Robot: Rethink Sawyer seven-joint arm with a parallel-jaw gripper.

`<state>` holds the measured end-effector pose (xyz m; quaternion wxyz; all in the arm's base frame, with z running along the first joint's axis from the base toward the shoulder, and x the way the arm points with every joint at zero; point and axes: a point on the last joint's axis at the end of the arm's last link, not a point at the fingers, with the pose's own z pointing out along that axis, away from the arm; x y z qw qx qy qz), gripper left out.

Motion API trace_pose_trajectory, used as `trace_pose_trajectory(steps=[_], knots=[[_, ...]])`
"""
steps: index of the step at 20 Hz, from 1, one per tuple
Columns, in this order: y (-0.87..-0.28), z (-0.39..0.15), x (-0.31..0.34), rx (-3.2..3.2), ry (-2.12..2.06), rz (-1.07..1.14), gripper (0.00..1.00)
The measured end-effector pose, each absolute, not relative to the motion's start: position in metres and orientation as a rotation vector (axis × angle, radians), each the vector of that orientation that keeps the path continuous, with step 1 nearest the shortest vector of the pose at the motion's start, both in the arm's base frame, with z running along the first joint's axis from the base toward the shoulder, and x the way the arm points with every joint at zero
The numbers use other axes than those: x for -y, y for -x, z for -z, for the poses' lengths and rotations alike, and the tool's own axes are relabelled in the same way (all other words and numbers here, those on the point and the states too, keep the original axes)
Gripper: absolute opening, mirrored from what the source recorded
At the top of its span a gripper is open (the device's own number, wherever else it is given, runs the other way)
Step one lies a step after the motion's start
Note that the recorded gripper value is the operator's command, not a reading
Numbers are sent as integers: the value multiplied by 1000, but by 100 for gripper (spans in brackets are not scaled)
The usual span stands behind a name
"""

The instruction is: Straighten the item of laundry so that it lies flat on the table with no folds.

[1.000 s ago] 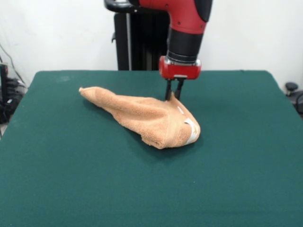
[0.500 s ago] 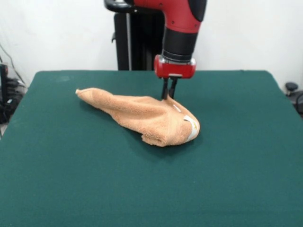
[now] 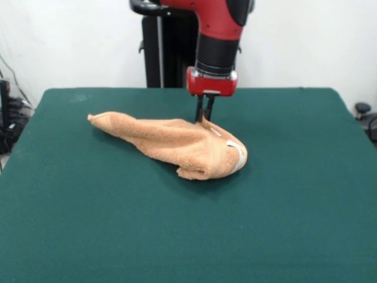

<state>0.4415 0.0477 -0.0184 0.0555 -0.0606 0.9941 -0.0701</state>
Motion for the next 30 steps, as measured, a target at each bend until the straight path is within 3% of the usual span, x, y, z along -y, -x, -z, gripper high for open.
trace_pose_trajectory(steps=[30], knots=[[-448, -106, -73, -2963, 189, 210, 0]])
